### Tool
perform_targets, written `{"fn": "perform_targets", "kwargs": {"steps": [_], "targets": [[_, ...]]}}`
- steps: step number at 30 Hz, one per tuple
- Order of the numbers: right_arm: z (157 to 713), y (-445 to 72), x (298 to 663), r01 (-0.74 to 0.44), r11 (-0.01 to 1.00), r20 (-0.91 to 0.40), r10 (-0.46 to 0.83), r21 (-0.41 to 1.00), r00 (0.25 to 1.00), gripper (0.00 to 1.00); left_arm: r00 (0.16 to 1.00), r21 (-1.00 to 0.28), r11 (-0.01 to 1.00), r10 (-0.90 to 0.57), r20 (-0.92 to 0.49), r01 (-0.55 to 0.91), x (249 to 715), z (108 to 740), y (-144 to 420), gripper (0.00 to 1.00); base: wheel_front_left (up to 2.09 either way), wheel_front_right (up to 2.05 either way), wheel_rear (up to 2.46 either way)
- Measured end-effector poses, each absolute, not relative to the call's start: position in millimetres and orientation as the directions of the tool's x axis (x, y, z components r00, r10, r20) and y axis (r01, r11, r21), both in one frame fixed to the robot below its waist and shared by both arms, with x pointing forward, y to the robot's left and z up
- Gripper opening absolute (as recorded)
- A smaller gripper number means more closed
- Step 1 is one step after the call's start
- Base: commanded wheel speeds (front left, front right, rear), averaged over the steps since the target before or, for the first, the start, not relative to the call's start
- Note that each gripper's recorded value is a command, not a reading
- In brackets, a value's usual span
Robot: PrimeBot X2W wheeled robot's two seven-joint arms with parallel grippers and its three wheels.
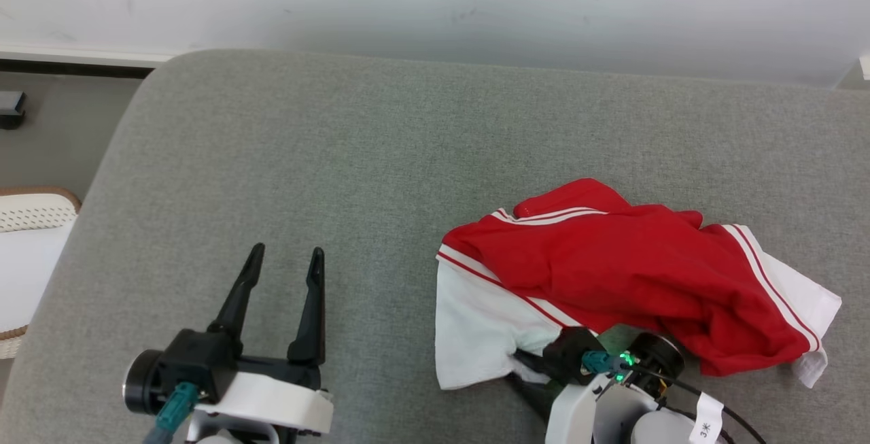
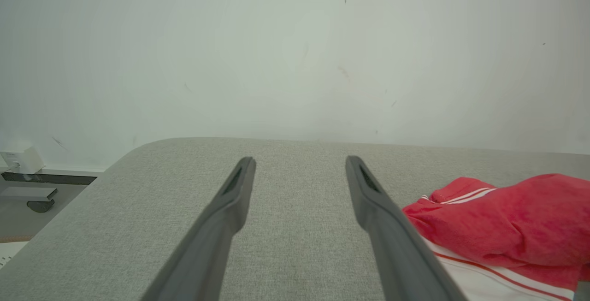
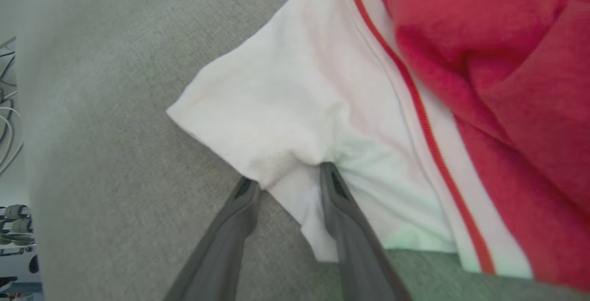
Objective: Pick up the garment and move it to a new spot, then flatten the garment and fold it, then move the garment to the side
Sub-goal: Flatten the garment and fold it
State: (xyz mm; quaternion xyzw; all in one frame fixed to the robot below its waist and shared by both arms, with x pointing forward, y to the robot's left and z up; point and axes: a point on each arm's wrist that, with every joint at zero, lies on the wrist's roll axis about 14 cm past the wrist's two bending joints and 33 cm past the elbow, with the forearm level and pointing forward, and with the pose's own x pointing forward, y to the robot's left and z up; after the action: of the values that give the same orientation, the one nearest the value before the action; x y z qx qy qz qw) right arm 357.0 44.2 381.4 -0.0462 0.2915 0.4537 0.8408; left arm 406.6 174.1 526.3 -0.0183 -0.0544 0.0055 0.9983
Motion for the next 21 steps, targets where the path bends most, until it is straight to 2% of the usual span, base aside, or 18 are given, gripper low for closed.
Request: {"fn": "perform_targets", "kwargs": {"steps": [6, 14, 18, 21], "targets": [[406.7, 63.6, 364.0, -0.816, 0.549, -0.441, 0.787, 0.181, 0.431, 0.00, 0.993, -0.039, 0.999, 0.013, 0.118, -0.008, 405.6, 528.8, 173.6, 1.00, 0.00, 0.00, 0.00], [532.4, 101.9, 391.5, -0.877, 0.474, -0.028, 0.881, 0.081, 0.473, 0.00, 0.991, -0.042, 0.999, 0.006, 0.134, -0.001, 405.9, 533.4, 170.6, 1.00, 0.00, 0.00, 0.00], [606.8, 89.6, 415.1, -0.856, 0.518, 0.203, 0.838, -0.003, 0.506, 0.00, 0.990, -0.044, 0.999, -0.004, 0.139, 0.010, 407.4, 534.8, 167.1, 1.00, 0.00, 0.00, 0.00], [648.5, 62.0, 435.8, -0.802, 0.596, 0.330, 0.764, -0.033, 0.554, 0.00, 0.990, -0.046, 0.999, -0.009, 0.140, 0.015, 408.5, 534.7, 165.1, 1.00, 0.00, 0.00, 0.00]]}}
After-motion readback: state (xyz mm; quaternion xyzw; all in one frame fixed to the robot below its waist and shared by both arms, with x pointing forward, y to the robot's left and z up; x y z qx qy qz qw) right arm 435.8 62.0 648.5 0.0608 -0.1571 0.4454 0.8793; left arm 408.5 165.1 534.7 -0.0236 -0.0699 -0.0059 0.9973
